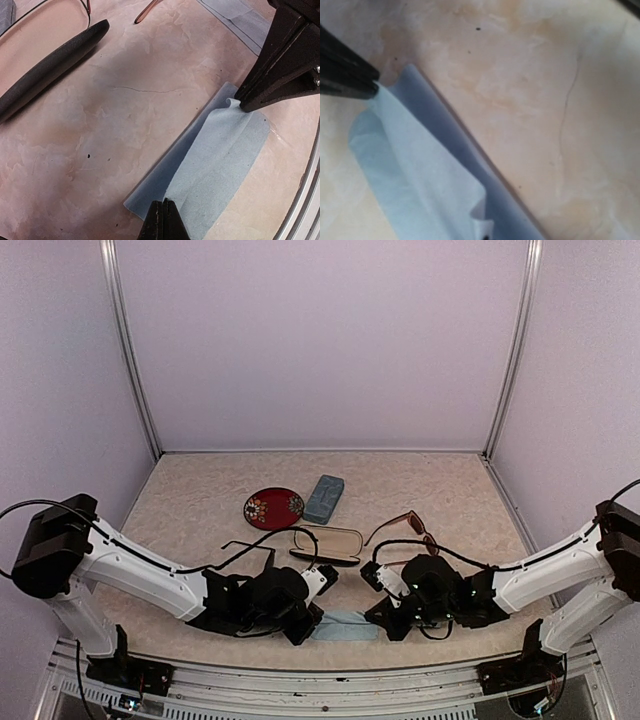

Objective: Organize the sunglasses
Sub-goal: Fold the glasses cleaning cloth at the center of the board.

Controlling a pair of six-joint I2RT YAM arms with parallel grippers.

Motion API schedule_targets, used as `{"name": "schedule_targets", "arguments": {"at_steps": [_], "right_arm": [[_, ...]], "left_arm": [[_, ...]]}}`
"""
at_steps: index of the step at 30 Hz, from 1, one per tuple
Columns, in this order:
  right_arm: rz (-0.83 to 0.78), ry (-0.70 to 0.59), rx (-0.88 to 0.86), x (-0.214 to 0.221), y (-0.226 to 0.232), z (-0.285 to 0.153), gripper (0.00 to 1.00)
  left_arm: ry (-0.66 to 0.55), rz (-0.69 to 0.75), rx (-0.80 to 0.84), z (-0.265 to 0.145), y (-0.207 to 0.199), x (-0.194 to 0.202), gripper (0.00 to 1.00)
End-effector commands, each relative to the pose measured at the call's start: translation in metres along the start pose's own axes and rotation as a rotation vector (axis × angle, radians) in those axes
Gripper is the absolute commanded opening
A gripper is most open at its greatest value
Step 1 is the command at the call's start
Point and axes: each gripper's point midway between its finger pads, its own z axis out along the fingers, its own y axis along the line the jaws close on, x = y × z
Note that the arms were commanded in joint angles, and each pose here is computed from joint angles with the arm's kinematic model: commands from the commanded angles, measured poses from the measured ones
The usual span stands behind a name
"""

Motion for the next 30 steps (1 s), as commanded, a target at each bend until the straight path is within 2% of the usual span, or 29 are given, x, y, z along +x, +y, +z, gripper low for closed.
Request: {"name": "schedule_targets", "arguments": {"at_steps": [1,22,30], "right_arm": [[0.009,0.012,0.007,0.009,0.001,0.002,0.00],[0.018,0.028,-0.016,0.018,0.006,-0.001,0.00],[0.029,0.035,-0.030,0.026,0.009,-0.005,0.06]], "left_arm": [[0.015,-0.001,-0.011,0.002,0.001,0.008,0.00],[0.041,0.018,-0.004,0.003,-0.010,0.017,0.00],[0.042,0.019,-0.003,0.001,-0.014,0.018,0.01]]}}
